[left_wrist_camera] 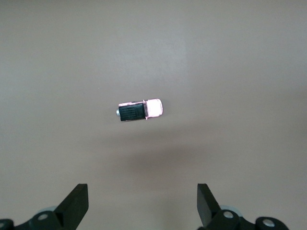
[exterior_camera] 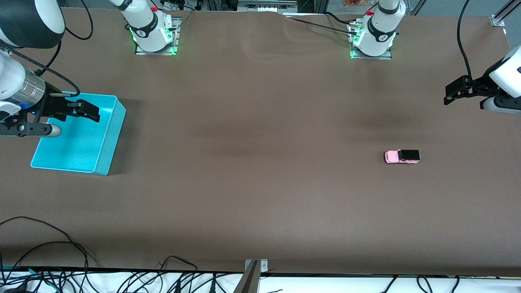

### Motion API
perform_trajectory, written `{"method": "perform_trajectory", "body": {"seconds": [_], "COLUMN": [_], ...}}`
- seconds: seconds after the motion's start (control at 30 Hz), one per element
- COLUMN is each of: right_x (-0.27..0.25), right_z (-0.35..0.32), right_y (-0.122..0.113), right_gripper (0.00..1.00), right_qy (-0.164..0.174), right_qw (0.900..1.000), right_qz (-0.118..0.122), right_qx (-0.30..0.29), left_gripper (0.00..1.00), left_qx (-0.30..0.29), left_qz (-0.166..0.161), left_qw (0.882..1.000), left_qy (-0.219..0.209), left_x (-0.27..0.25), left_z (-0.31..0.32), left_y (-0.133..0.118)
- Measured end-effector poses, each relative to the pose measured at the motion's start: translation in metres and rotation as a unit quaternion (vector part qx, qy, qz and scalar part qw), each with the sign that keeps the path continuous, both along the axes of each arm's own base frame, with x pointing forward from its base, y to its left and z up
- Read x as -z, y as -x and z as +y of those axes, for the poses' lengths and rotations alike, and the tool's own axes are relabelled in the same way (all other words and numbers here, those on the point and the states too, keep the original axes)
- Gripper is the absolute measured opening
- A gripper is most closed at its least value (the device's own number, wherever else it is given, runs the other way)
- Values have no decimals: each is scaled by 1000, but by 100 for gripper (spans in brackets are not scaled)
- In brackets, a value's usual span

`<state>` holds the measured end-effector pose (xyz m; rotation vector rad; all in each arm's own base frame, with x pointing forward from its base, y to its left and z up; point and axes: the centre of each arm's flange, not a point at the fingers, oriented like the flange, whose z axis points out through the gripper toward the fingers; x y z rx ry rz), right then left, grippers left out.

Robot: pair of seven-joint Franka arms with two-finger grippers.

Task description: Wind and store pink jeep toy

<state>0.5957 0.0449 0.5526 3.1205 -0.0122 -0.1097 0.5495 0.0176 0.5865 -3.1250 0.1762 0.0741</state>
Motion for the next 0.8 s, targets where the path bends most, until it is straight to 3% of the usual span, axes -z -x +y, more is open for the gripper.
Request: {"method": "perform_trajectory", "body": {"seconds": [0.37, 0.8], "right_x": [0, 0], "right_z": [0, 0], "right_y": [0, 0], "right_gripper": [100, 100], "right_qy": [0, 0], "right_qw": [1000, 1000], "right_qz": [0, 0], "right_qx": [0, 0], "left_gripper": [100, 100], "left_qx": [-1, -31], "left_qz": [2, 55], "left_qw": [1000, 998], "left_qy": [0, 4], "left_x": [16, 69], "left_z": [2, 36], "left_y": [-5, 1]}}
